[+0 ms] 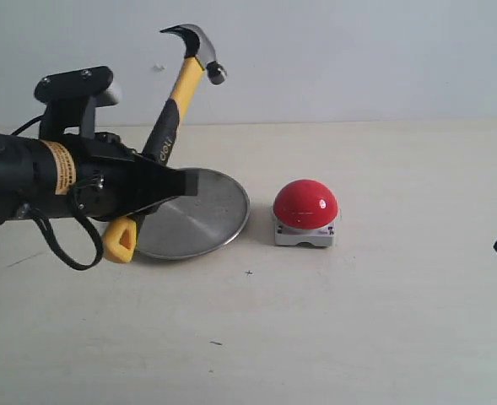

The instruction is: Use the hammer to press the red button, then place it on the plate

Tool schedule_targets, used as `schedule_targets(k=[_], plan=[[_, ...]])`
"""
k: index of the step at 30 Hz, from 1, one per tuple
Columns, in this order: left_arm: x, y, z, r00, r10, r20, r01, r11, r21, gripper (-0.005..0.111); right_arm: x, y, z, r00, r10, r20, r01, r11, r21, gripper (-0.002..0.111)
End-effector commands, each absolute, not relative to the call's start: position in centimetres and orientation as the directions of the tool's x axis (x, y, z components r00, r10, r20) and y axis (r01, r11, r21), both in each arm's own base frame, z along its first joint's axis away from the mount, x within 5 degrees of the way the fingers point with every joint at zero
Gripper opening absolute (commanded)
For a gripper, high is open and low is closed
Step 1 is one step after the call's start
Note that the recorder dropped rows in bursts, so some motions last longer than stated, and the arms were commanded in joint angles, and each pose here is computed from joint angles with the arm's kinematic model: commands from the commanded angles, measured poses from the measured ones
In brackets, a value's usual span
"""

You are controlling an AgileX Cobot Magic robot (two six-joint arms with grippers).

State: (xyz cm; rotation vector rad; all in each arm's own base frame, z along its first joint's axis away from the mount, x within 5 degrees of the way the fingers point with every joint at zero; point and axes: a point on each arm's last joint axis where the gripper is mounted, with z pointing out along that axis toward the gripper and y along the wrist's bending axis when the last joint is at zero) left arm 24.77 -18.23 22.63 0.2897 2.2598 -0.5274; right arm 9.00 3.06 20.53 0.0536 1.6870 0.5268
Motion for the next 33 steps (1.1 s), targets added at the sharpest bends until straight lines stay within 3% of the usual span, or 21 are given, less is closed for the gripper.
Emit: schedule_targets(k=[1,8,13,16,25,33], plan=[[25.6,-16.8,22.9,-0.627,-0.012,-0.779,0.361,0.882,-0.304,0.000,8.9,3.0,20.4,-0.189,0.316,-0.930,-0.265,0.895,0.358,0.000],[26.2,-13.5,21.3,-0.726,0.069,-0.685,0.234,0.960,-0.151,0.000,8.9,3.0,20.4,-0.189,0.316,-0.930,-0.265,0.895,0.358,0.000],[25.5,-13.2,20.8,-0.785,0.149,-0.602,0.256,0.962,-0.096,0.000,8.9,3.0,20.4,-0.189,0.316,-0.930,-0.265,0.895,0.358,0.000],[25.3,-13.5,21.4,-0.804,0.259,-0.535,0.343,0.937,-0.063,0.000,8.9,3.0,20.4,-0.189,0.316,-0.930,-0.265,0.895,0.358,0.000],[25.7,-16.0,23.1,-0.766,0.212,-0.606,0.480,0.816,-0.321,0.000,8.9,3.0,20.4,-0.189,0.316,-0.930,-0.265,0.895,0.358,0.000],[27.6,-15.8,22.8,-0.772,-0.031,-0.635,0.453,0.674,-0.584,0.000,8.9,3.0,20.4,-0.189,0.316,-0.930,-0.265,0.895,0.358,0.000]])
